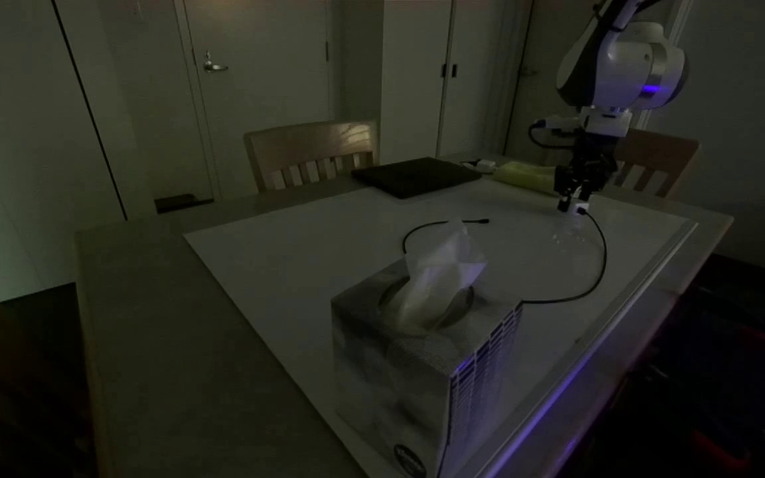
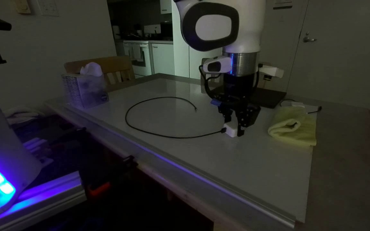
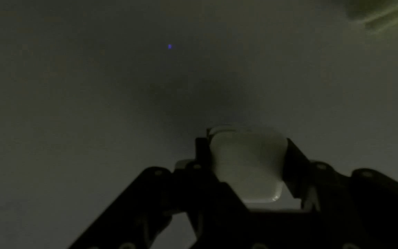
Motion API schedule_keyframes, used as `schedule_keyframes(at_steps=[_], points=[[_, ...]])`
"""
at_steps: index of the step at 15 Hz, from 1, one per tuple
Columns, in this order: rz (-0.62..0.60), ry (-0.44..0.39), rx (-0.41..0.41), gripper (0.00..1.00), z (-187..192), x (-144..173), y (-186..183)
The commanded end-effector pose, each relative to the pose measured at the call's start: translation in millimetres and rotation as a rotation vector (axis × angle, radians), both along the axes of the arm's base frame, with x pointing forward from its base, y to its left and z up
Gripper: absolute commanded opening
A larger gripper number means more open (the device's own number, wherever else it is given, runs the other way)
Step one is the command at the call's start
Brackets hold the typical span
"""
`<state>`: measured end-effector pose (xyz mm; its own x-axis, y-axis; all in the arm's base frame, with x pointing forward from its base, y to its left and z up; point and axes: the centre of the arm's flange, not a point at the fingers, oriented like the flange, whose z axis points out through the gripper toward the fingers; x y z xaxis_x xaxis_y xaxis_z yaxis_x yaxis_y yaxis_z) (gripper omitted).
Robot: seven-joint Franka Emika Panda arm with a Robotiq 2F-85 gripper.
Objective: Straighten the cable
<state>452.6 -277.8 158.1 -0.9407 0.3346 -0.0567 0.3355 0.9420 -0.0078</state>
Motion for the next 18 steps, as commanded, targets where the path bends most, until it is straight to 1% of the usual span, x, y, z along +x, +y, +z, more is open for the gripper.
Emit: schedule_keyframes(at_steps=[1,4,5,6,8,9,12,15,17,18], points=[[-0.199,-0.039,-0.030,0.27,6.0,-24.7,-15.0],[-0.385,-0.073,-0.041,0.27,11.4,-46.9,-27.3],[-0.306,-0.064,-0.006,0.52,6.2,-43.6,-34.7],[-0.347,-0.071,-0.010,0.52,7.1,-50.5,-37.8],[-0.365,-0.073,-0.013,0.52,7.3,-53.5,-37.8],[-0.365,-0.073,-0.015,0.27,7.3,-53.2,-37.1],[-0.397,-0.077,-0.026,0.27,6.1,-51.5,-37.5],[-0.480,-0.093,-0.039,0.27,1.1,-63.1,-40.5],[-0.560,-0.115,-0.043,0.27,-2.3,-72.8,-45.2],[-0.623,-0.147,-0.035,0.27,-2.6,-78.2,-48.3]])
